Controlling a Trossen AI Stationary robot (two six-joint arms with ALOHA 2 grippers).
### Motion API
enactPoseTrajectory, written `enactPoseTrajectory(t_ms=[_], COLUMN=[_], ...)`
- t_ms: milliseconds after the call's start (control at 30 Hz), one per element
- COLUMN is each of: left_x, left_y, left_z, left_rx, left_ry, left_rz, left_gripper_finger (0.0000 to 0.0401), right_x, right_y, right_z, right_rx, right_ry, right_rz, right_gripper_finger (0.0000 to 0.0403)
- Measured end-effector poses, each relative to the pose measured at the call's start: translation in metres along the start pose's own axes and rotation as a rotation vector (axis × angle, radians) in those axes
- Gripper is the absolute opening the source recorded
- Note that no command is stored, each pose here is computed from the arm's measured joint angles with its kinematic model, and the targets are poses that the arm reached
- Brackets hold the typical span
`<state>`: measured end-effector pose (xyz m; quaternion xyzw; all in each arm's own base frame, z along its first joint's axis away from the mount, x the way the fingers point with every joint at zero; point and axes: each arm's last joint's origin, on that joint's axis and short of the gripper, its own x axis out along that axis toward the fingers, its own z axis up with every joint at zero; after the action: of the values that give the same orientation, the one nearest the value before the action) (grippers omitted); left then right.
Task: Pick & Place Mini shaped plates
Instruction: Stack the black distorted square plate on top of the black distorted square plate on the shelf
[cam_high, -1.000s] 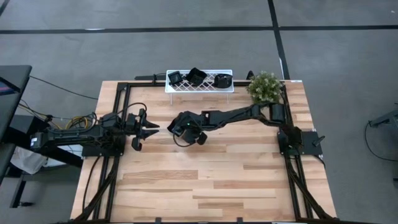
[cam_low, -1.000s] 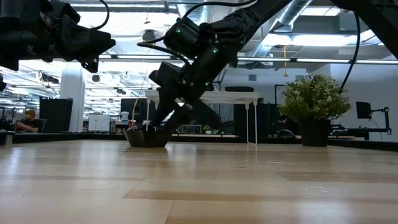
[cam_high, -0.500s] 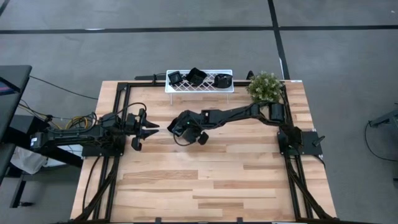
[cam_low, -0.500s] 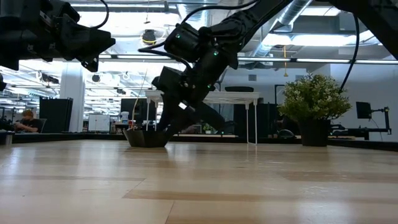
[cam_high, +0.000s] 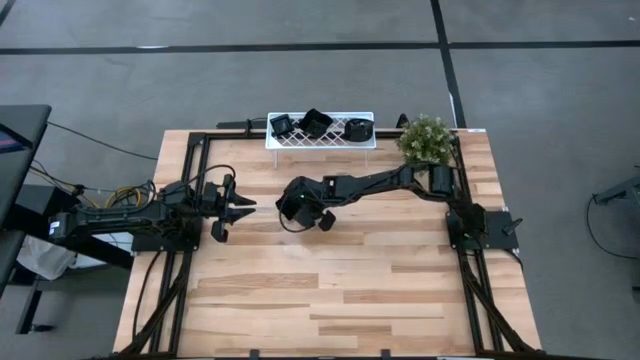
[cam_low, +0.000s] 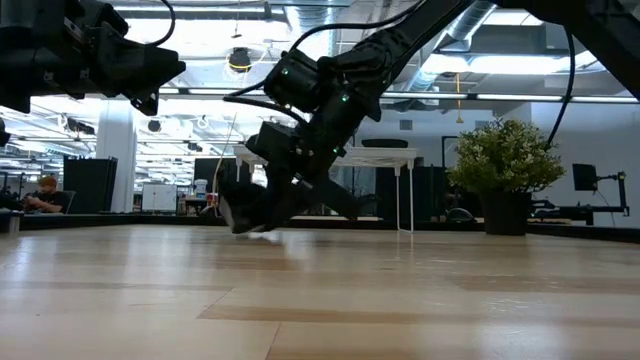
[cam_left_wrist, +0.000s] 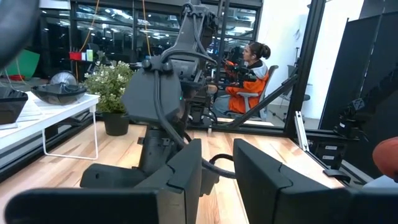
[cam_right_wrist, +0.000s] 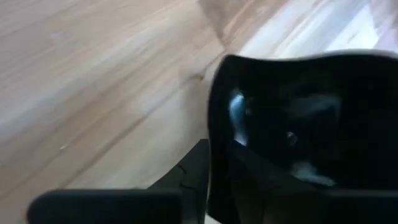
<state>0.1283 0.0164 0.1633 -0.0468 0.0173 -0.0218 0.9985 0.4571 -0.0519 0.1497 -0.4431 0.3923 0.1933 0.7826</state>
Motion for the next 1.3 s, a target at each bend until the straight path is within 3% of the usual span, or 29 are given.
enactPoseTrajectory(t_ms=[200,700,933,1300], left_x=[0.000,0.000,0.000,0.000], left_y=[0.000,0.000,0.000,0.000], left_z=[0.000,0.001,0.001,0.002], left_rx=[0.001,0.001,0.002,0.005], left_ry=[-0.003,-0.007,-0.011,-0.022], left_rz=[0.000,-0.001,-0.001,-0.002], left_gripper_finger=[0.0095,0.0095,0.0095,0.0095], right_x=[-0.001,-0.022,-0.057,-0.142], right_y=[-0.001,-0.003,-0.014,-0.026], right_z=[0.007,0.027,0.032,0.035], right_rx=[-0.015,-0.040,-0.003,0.017], right_ry=[0.025,0.123,0.118,0.102], right_rz=[-0.052,-0.166,-0.194,-0.230], right_gripper_finger=[0.0006,0.0002,0.0001,0.0001])
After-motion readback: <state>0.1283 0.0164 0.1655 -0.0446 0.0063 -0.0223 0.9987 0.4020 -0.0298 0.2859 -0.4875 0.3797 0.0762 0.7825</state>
